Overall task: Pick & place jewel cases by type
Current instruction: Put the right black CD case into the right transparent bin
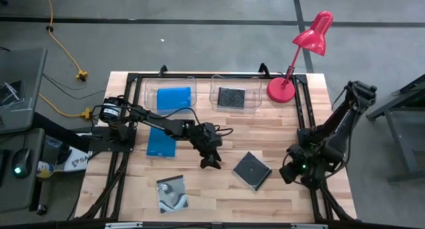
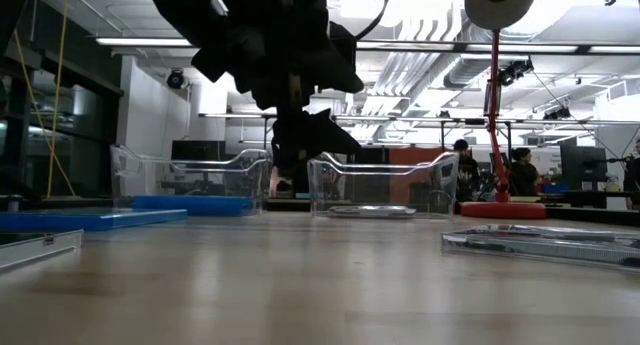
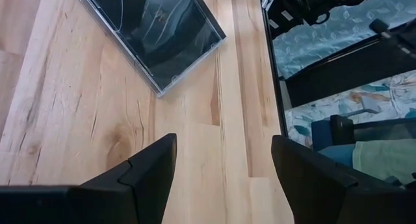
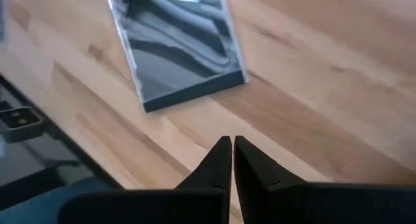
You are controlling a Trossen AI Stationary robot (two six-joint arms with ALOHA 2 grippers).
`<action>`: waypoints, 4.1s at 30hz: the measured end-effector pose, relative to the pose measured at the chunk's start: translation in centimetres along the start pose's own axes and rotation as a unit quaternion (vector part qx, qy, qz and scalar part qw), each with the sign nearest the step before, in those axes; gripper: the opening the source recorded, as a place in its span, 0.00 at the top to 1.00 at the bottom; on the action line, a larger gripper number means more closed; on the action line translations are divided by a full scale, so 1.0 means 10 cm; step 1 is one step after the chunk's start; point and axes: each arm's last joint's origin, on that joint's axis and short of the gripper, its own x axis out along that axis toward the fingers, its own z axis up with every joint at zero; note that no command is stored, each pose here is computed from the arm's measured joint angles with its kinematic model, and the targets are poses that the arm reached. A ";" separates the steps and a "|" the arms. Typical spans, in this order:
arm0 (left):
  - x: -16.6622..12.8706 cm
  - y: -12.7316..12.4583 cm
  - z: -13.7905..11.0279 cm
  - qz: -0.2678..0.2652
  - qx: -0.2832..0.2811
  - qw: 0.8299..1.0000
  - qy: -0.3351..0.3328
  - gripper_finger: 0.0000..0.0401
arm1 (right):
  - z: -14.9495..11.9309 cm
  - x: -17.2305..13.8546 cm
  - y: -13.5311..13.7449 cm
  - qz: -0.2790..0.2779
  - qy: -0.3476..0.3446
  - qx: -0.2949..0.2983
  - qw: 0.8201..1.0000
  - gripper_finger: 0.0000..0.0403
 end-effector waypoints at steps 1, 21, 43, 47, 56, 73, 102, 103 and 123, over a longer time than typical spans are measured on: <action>0.00 0.00 0.00 -0.001 0.000 1.000 0.000 0.38 | 0.00 0.04 -0.02 0.010 0.005 0.003 1.000 1.00; -0.02 0.03 0.02 -0.011 0.011 1.000 0.005 0.38 | 0.08 0.41 -0.07 0.025 0.007 0.058 0.998 1.00; -0.10 0.11 0.07 -0.049 0.050 0.997 0.019 0.38 | 0.04 0.55 0.29 -0.119 -0.004 0.110 0.987 1.00; -0.10 0.11 0.07 -0.059 0.059 0.996 0.023 0.38 | 0.03 0.32 0.35 -0.141 -0.011 0.096 0.985 1.00; -0.10 0.10 0.06 -0.078 0.082 0.993 0.030 0.38 | 0.17 -0.35 0.36 -0.137 -0.016 0.081 0.987 1.00; -0.11 0.09 0.05 -0.099 0.105 0.989 0.039 0.38 | 0.36 0.10 0.21 0.103 -0.015 0.130 0.986 1.00; 0.14 0.35 -0.12 -0.118 0.085 0.986 0.084 0.38 | 0.21 0.70 0.16 0.011 0.069 0.177 0.982 1.00; 0.14 0.34 -0.12 -0.121 0.089 0.986 0.080 0.38 | 0.21 0.70 0.16 0.009 0.069 0.177 0.982 1.00; 0.23 0.37 -0.01 -0.101 0.101 0.990 0.008 0.38 | 0.27 0.71 0.09 -0.036 0.065 0.179 0.981 0.63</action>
